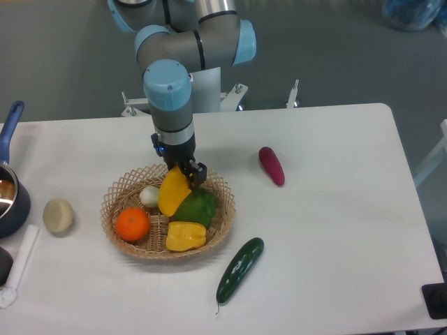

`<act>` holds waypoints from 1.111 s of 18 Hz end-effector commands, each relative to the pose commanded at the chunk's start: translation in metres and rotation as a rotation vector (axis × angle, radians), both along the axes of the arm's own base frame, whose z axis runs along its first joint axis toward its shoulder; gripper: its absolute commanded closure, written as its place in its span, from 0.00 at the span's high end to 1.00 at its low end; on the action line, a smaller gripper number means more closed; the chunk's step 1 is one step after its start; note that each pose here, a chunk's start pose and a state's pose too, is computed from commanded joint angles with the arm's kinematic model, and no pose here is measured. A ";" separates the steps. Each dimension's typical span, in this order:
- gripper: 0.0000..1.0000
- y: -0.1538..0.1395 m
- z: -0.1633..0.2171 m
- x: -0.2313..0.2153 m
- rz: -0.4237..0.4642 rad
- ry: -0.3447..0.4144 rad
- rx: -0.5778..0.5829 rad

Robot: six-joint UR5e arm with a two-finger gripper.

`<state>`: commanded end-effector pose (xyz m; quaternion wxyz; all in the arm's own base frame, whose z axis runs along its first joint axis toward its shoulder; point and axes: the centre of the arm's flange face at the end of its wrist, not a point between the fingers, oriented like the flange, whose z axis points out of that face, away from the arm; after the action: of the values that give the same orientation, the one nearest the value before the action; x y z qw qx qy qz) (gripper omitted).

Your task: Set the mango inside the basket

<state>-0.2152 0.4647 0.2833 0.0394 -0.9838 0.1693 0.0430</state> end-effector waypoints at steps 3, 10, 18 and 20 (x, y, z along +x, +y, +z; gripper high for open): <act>1.00 0.001 0.004 -0.002 0.002 0.006 0.005; 1.00 0.003 0.081 -0.072 0.095 0.151 0.096; 1.00 -0.019 0.181 -0.212 0.269 0.331 0.197; 1.00 -0.024 0.193 -0.224 0.256 0.370 0.155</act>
<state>-0.4388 0.4411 0.4767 0.0774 -0.9666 0.0438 0.2402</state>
